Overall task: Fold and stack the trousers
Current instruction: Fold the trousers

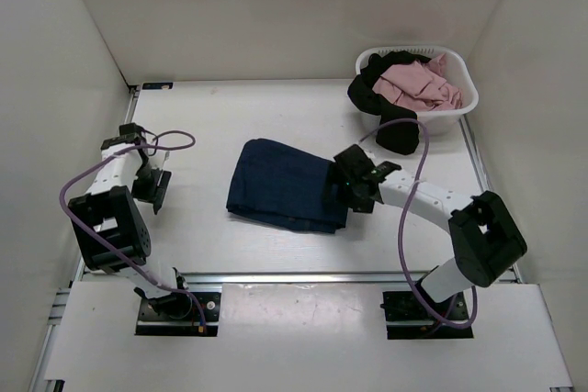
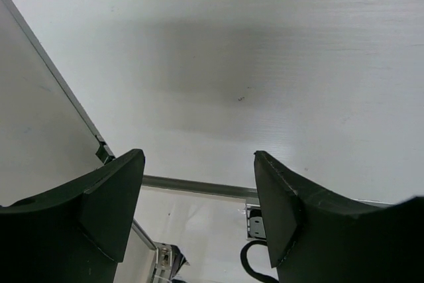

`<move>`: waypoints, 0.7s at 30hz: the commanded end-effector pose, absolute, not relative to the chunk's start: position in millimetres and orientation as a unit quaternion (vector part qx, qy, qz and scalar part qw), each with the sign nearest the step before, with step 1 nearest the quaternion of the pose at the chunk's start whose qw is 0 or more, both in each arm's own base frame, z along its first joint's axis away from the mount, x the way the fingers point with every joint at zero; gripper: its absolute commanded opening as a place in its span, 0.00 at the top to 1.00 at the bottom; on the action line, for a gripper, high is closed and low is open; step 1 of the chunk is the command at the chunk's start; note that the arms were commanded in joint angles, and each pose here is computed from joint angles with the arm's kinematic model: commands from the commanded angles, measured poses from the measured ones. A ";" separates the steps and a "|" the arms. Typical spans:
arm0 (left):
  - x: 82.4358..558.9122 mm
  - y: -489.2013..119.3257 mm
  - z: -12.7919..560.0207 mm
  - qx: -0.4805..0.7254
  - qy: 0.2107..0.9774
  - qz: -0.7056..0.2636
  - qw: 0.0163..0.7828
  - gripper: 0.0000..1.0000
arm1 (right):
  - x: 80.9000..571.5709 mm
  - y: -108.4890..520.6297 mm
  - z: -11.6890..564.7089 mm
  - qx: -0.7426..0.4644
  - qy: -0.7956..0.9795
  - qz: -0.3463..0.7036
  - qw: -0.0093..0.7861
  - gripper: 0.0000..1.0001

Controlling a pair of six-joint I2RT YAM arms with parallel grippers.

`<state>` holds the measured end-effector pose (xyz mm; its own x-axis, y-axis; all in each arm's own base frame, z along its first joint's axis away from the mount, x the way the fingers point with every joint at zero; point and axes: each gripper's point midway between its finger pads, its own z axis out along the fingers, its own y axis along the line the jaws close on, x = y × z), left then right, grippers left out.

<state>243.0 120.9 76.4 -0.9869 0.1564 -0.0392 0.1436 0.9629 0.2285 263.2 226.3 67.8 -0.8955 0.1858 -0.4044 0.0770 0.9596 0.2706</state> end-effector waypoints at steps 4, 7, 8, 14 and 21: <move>247.7 102.6 89.8 0.083 0.991 0.075 0.072 0.20 | 283.7 222.4 63.0 0.093 0.946 0.195 0.243 0.03; 253.7 94.0 91.8 0.098 0.990 0.071 0.079 0.20 | 284.1 220.8 37.5 0.085 0.952 0.220 0.193 0.10; 260.3 90.4 96.3 0.104 0.988 0.068 0.090 0.20 | 288.5 222.9 37.0 0.079 0.952 0.227 0.187 0.14; 340.7 23.0 182.4 0.196 0.953 -0.015 0.232 0.28 | 319.0 234.6 62.5 0.013 0.958 0.216 0.189 0.30; 377.5 -109.0 200.0 0.317 0.901 -0.134 0.262 0.29 | 331.6 186.8 84.5 0.009 0.972 0.148 0.181 0.17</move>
<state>387.0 -42.5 223.2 -0.6763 0.4619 -0.5738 0.5064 0.8572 0.0931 330.5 215.3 65.8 -0.9278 0.1247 -0.3515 -0.0142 0.9299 0.3675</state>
